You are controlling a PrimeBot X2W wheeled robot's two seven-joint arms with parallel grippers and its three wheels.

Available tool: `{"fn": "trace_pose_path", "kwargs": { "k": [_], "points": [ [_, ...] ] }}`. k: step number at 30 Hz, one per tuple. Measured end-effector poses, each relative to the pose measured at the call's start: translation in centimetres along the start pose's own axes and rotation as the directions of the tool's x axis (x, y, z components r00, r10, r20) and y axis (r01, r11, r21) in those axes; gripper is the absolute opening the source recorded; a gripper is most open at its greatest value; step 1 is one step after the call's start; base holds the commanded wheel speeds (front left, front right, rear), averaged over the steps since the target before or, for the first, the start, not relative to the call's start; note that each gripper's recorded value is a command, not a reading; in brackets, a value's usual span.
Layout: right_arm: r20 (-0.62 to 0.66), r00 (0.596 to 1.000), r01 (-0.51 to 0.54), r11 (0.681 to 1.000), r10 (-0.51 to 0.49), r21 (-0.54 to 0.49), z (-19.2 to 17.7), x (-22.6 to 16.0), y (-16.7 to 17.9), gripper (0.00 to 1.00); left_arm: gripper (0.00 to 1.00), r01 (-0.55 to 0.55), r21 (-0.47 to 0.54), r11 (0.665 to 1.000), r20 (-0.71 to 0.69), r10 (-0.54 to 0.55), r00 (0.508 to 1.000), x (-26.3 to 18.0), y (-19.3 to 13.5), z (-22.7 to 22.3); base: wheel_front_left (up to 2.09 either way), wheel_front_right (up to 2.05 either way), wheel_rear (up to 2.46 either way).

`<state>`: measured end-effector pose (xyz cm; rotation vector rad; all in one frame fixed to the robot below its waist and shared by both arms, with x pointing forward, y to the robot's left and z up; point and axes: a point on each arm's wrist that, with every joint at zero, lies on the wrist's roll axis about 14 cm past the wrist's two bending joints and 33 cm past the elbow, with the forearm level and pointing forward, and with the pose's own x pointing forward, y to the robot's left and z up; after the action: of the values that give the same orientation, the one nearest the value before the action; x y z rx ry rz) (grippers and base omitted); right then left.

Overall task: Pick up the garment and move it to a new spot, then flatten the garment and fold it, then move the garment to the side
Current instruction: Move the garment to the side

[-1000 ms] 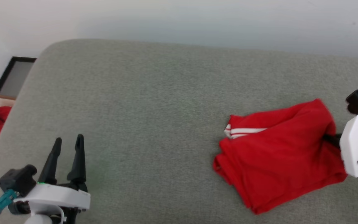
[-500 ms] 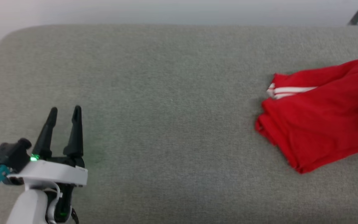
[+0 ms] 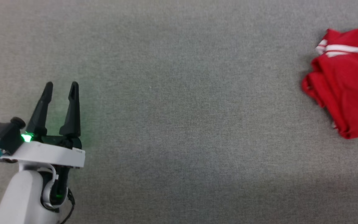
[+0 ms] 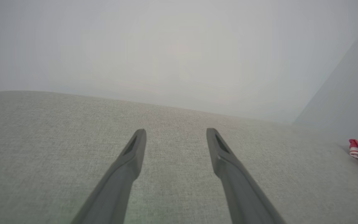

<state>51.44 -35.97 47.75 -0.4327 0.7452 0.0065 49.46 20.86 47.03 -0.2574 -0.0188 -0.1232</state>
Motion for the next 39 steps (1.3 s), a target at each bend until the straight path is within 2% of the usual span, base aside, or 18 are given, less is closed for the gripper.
{"fn": "trace_pose_path", "kwargs": {
  "k": [7, 16, 20, 27, 28, 29, 30, 32, 33, 39],
  "points": [
    [-0.009, 0.996, 0.091, 0.992, -0.092, -0.085, -0.8, 1.5, -3.0, 0.00, 1.00, 0.012, 0.007, 1.000, -0.026, -0.011, 1.000, 1.3, 0.3, -1.7, 0.00, 0.00, 0.00],
    [-0.072, 0.967, 0.223, 0.947, -0.245, -0.232, -2.5, 2.1, -7.7, 0.00, 1.00, 0.036, -0.001, 0.999, -0.069, -0.036, 0.997, 2.5, 0.0, -4.2, 0.00, 0.00, 0.00],
    [-0.088, 0.955, 0.255, 0.934, -0.284, -0.252, -3.2, 2.4, -8.8, 0.00, 1.00, 0.042, -0.004, 0.999, -0.086, -0.042, 0.995, 2.7, 0.0, -5.1, 0.00, 0.00, 0.00],
    [-0.086, 0.950, 0.276, 0.934, -0.301, -0.227, -3.7, 3.7, -8.8, 0.01, 1.00, 0.044, -0.003, 0.999, -0.092, -0.044, 0.995, 2.9, 0.1, -5.4, 0.00, 0.00, 0.00],
    [-0.084, 0.949, 0.279, 0.934, -0.304, -0.222, -3.8, 3.9, -8.7, 0.19, 1.00, 0.043, -0.002, 0.999, -0.092, -0.043, 0.995, 2.8, 0.1, -5.4, 0.00, 0.00, 0.00],
    [-0.077, 0.949, 0.282, 0.933, -0.305, -0.223, -3.7, 4.1, -8.6, 0.31, 1.00, 0.042, -0.001, 0.999, -0.092, -0.042, 0.995, 2.8, 0.2, -5.4, 0.00, 0.00, 0.00],
    [-0.072, 0.949, 0.284, 0.933, -0.306, -0.223, -3.6, 4.2, -8.5, 0.40, 1.00, 0.039, 0.001, 0.999, -0.092, -0.039, 0.995, 2.8, 0.3, -5.4, 0.00, 0.00, 0.00],
    [-0.064, 0.950, 0.287, 0.933, -0.307, -0.216, -3.4, 4.4, -8.2, 0.96, 1.00, 0.035, 0.005, 0.999, -0.089, -0.034, 0.995, 2.7, 0.5, -5.1, 0.00, 0.00, 0.00],
    [-0.056, 0.950, 0.291, 0.933, -0.308, -0.211, -3.3, 4.4, -8.1, 1.00, 1.00, 0.033, 0.009, 0.999, -0.086, -0.032, 0.996, 2.6, 0.6, -5.0, 0.00, 0.00, 0.00],
    [-0.012, 0.952, 0.299, 0.938, -0.306, -0.176, -2.1, 3.9, -7.4, 1.00, 1.00, 0.027, 0.022, 0.999, -0.068, -0.025, 0.997, 2.2, 0.7, -3.8, 0.00, 0.00, 0.00]
  ]
}}
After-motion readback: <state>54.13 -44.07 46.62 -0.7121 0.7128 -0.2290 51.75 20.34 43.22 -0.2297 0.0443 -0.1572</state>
